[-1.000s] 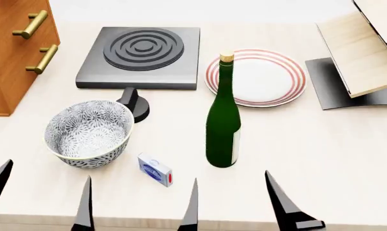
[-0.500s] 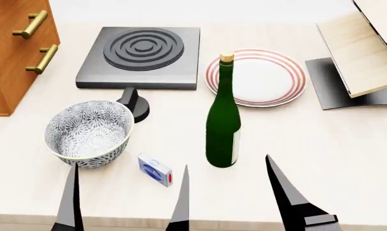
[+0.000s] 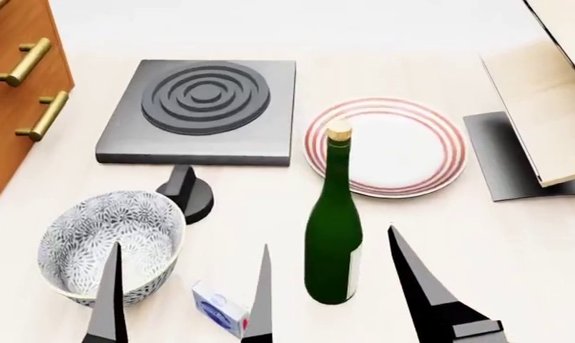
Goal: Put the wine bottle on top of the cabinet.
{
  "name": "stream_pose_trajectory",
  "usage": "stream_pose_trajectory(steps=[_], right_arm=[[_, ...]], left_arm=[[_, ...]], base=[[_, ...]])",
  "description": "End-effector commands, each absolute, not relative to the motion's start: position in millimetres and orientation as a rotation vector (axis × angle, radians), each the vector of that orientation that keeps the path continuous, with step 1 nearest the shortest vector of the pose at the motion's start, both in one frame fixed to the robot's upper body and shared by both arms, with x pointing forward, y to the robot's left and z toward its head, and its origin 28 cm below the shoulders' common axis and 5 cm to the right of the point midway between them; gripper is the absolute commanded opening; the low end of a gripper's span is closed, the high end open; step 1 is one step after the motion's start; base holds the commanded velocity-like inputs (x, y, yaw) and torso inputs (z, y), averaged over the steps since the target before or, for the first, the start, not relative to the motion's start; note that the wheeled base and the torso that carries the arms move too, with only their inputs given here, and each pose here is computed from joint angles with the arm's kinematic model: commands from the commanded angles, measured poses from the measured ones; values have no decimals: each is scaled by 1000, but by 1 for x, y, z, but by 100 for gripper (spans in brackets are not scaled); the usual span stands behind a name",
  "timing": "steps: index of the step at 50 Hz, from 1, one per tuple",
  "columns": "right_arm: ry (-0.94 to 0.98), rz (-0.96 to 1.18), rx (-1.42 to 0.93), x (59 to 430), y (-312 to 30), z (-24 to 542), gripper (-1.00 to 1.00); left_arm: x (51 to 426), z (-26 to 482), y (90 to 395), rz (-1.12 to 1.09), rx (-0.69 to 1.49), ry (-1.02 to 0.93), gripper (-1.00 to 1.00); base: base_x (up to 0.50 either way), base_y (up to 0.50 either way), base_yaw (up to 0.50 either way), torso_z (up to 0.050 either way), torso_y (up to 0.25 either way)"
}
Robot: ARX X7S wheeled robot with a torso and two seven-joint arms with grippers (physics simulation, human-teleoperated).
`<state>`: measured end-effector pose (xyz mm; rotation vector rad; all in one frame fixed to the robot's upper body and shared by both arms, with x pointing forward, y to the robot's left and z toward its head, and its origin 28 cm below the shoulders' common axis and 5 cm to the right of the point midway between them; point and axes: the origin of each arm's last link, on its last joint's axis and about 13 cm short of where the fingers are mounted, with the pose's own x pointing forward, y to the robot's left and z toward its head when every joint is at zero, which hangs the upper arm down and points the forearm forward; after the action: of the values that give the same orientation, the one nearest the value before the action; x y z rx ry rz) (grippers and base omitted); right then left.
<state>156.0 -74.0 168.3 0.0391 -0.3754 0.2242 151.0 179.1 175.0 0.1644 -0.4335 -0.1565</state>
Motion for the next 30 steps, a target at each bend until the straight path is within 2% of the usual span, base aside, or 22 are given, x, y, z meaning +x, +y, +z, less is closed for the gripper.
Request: stream_pose_trajectory(steps=[1,20,30], right_arm=[[-395,189,56,157,-78,170,100],[-388,184,59,158,-78,170,100],[-396,173,88,158,-79,171,100]], left_arm=[[152,177,181,-150,147,-451,100],[152,178,180,-153,149,-453,100],[152,177,180,-159,148,-448,100]], base=[[500,0,0,0,0],[500,0,0,0,0],[0,0,0,0,2]])
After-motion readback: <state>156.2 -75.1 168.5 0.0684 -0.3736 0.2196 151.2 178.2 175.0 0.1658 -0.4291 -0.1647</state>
